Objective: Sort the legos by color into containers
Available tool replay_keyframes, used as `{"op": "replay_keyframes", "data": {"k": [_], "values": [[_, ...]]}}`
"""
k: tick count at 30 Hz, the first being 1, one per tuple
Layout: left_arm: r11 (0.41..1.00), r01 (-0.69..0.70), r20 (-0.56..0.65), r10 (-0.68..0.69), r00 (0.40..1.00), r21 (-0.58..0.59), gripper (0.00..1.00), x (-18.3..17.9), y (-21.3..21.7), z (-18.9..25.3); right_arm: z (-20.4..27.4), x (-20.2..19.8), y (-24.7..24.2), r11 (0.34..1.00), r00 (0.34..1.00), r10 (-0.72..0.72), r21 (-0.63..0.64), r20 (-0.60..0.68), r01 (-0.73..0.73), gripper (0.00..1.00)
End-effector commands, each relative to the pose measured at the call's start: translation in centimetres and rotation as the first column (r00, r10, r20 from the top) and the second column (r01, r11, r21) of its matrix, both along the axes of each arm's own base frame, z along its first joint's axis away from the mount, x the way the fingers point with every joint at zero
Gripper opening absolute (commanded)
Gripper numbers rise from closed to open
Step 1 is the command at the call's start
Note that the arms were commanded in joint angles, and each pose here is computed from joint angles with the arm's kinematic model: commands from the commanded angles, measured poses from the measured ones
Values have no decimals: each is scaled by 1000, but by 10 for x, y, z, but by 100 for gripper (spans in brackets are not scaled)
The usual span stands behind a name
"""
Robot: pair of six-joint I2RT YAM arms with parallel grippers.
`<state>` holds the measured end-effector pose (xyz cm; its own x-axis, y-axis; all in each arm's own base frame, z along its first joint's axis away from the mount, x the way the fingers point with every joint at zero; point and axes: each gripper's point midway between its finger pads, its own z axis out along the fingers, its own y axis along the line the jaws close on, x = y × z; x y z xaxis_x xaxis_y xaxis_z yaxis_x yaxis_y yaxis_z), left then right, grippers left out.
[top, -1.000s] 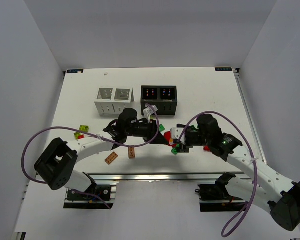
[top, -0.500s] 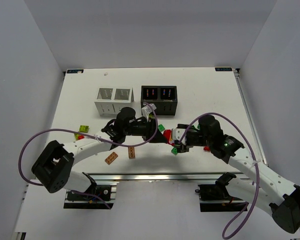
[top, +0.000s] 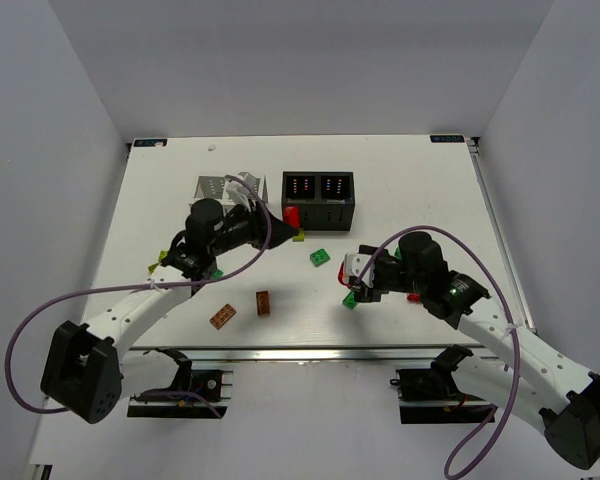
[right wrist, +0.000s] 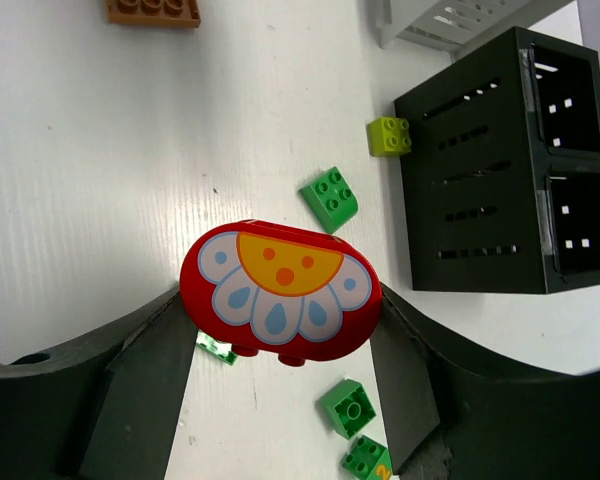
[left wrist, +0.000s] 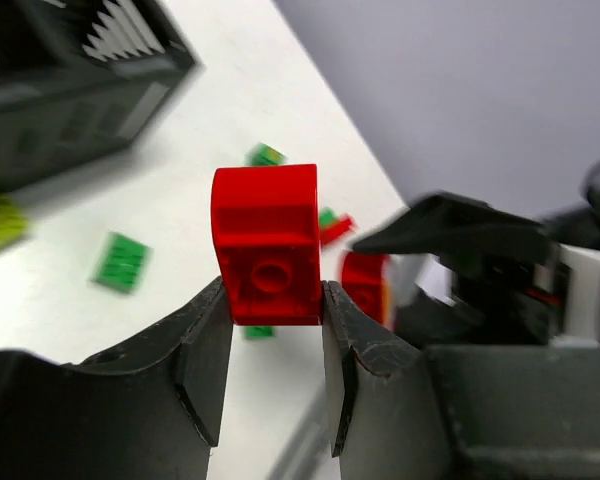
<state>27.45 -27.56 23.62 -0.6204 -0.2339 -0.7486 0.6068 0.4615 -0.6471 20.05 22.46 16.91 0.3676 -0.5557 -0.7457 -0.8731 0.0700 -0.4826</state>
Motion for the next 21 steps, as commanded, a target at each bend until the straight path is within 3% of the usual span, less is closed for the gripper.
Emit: {"op": "replay_keyframes", "data": {"k": [1,6,14,21], "values": [[974,-209,82,202,976,90,0,28,34,3,16,7,1,999,998,-36,40,44,34,0],[910,-397,185,373,909,117,0,47,73,13,15,11,-1,998,997,-61,34,41,60,0],[847,-529,368,479,797,44,0,53,121,41,12,17,-2,995,993,-102,13,55,101,0],[784,-620,376,568,732,21,0,74,163,37,4,16,1,994,992,-105,-18,75,107,0]]}}
